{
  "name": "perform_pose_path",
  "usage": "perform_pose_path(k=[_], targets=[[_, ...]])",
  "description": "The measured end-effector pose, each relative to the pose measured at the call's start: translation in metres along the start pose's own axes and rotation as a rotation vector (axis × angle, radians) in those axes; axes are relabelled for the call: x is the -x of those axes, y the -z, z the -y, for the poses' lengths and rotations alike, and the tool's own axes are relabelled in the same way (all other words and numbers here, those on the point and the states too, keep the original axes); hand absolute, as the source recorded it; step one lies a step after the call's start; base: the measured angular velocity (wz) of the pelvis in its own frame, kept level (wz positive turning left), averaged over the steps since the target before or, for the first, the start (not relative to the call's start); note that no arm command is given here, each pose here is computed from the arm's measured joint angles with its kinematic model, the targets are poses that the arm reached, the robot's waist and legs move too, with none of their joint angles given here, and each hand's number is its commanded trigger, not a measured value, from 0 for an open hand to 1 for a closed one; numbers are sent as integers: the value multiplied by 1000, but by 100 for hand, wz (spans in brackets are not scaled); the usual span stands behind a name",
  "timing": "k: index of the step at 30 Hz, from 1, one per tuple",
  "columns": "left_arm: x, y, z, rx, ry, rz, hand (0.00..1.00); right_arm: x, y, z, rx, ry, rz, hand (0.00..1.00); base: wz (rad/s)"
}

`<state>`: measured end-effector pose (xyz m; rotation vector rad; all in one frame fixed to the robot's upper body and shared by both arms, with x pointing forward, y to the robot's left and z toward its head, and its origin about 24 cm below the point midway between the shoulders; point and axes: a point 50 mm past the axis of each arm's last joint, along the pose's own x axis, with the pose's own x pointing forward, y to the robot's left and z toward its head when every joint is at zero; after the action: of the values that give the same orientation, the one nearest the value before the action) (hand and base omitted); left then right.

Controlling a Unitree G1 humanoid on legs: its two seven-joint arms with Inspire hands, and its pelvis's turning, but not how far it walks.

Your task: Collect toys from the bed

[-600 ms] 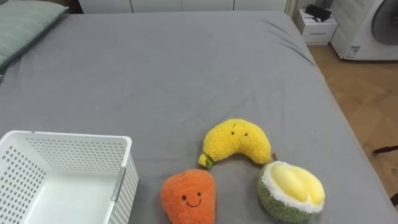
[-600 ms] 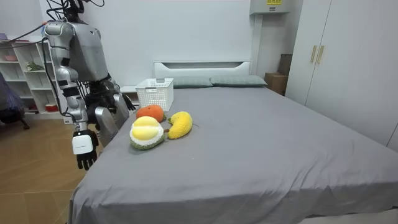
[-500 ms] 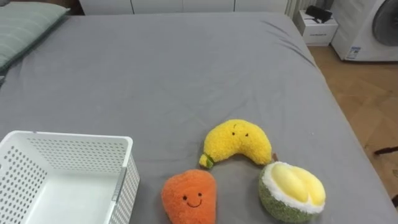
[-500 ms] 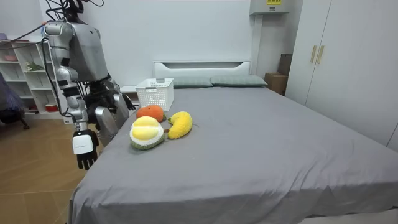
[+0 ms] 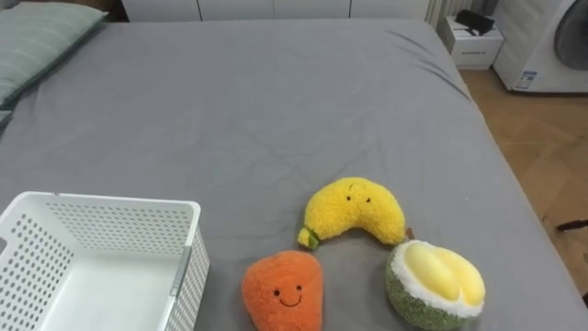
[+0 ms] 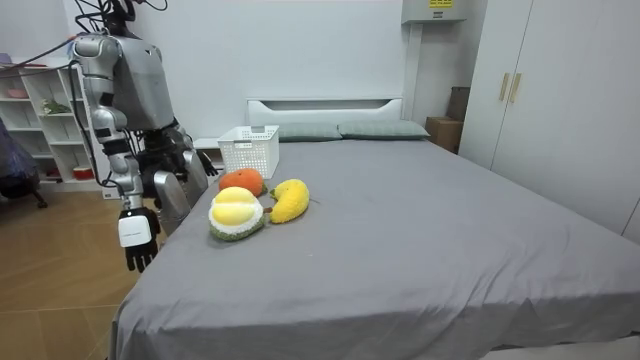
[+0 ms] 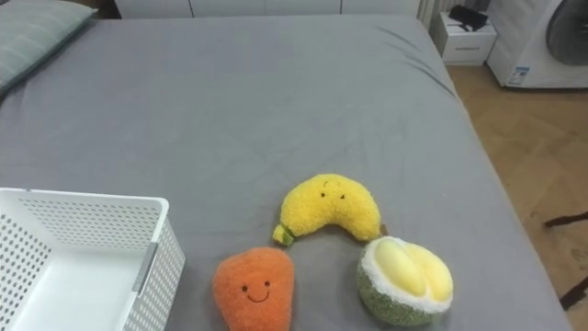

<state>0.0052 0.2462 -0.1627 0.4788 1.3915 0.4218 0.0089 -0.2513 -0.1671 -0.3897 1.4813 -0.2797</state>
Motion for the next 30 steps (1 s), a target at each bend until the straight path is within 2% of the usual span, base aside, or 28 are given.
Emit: perform_pose_path(k=[4, 15, 21, 30], targets=[[0, -1, -2, 11, -6, 4, 0, 0, 7, 0, -57, 0, -25, 0, 2], [-4, -13, -10, 42, -29, 35, 0, 0, 25, 9, -477, 37, -132, 0, -3], [-8, -14, -22, 43, -43, 53, 0, -2, 2, 23, -602, 66, -40, 0, -8], [-7, -12, -21, 51, -39, 79, 0, 1, -52, 51, -640, 134, 166, 0, -9]])
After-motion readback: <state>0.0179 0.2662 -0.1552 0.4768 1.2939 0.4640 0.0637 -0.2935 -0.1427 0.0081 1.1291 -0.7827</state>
